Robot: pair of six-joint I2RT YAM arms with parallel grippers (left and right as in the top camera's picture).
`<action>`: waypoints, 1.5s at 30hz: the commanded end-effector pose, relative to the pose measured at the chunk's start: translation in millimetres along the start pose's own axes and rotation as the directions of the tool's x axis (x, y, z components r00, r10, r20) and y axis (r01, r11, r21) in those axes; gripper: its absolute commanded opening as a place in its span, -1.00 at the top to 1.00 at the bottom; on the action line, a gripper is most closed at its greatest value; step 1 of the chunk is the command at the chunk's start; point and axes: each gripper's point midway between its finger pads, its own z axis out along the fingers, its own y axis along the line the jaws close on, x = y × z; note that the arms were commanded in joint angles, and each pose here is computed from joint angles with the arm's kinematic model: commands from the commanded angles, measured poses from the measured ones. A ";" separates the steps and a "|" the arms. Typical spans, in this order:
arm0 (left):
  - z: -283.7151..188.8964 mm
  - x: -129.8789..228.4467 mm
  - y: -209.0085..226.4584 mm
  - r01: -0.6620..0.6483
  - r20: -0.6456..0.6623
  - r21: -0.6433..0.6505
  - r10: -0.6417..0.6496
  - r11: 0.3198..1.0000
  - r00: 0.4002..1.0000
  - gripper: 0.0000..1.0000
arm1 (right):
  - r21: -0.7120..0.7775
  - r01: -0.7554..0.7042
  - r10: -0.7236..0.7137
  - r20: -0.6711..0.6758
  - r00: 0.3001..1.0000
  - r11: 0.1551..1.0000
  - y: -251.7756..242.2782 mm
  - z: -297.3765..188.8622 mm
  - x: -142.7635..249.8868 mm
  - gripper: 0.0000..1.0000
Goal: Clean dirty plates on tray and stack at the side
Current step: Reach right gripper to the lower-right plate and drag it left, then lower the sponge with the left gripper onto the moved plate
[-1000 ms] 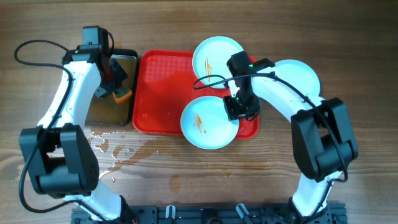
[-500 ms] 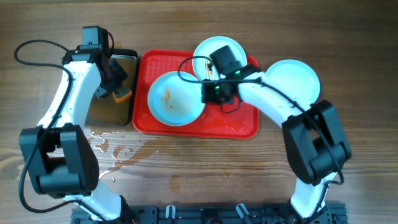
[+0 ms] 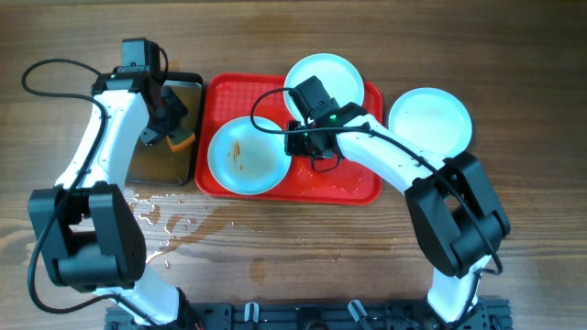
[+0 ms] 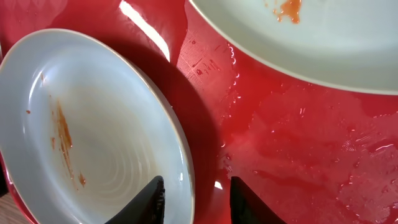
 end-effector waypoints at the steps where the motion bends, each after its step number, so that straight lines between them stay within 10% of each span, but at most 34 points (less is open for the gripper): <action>1: -1.8 -0.8 -6.8 -0.011 -0.008 0.030 0.012 0.999 1.000 0.92 | 0.026 -0.018 0.018 -0.009 1.000 0.999 -8.0 14.3 2.3 0.31; 25: 18.7 54.3 -57.3 -0.183 -0.010 0.083 0.185 0.979 0.983 0.92 | -0.116 -0.016 0.007 -0.076 0.997 0.993 17.8 45.9 13.5 0.91; 45: 68.7 127.2 -71.7 -0.401 -0.217 0.125 0.420 0.907 0.881 0.92 | -0.166 -0.016 -0.002 -0.112 0.994 0.986 14.8 41.3 11.2 0.91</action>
